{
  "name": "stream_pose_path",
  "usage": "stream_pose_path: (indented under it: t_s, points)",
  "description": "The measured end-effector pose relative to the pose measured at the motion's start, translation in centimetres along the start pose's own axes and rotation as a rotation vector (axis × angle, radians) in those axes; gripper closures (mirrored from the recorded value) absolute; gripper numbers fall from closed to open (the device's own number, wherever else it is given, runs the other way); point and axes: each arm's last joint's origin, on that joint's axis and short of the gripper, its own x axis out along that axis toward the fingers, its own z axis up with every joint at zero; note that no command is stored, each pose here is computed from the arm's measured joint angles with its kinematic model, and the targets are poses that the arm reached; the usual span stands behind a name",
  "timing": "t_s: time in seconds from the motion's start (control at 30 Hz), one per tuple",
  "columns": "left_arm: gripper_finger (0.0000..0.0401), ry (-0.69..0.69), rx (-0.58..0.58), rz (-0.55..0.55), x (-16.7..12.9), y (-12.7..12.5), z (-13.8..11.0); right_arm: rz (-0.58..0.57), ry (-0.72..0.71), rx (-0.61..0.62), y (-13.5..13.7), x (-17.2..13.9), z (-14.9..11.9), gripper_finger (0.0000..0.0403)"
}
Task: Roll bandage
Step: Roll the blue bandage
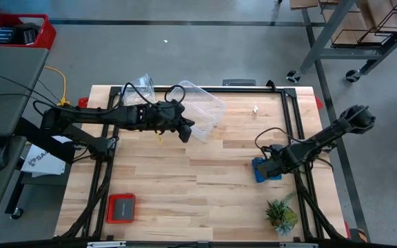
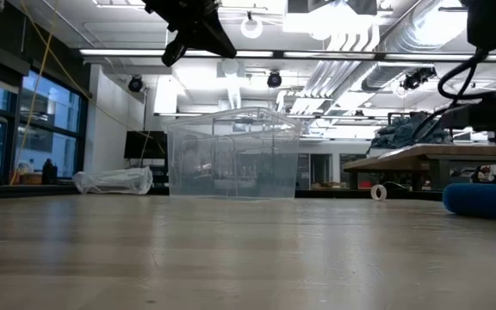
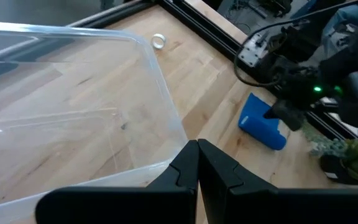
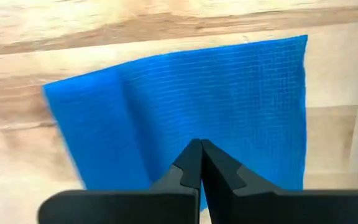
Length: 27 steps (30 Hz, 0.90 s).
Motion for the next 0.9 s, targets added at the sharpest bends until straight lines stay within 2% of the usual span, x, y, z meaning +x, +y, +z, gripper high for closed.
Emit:
stream_pose_path:
  t_s: [0.27, 0.47, 0.73, 0.9]
  points:
    - [0.0401, 0.008, -0.001, -0.01, 0.0, 0.0, 0.0, 0.02, 0.05, 0.021, -0.5, 1.6, 0.0, 0.0403]
    - [0.0401, 0.009, -0.008, -0.01, 0.0, 0.0, 0.0, -0.053, 0.054, 0.015, -1.0, 1.4, 0.2, 0.0403]
    - [0.0401, 0.009, -0.008, -0.01, 0.0, 0.0, 0.0, -0.046, 0.074, -0.003, -0.9, 1.3, 0.0, 0.0403]
    - [0.0401, 0.01, -0.008, -0.01, 0.0, 0.0, 0.0, -0.065, 0.05, -0.005, -0.4, 0.1, -0.1, 0.0403]
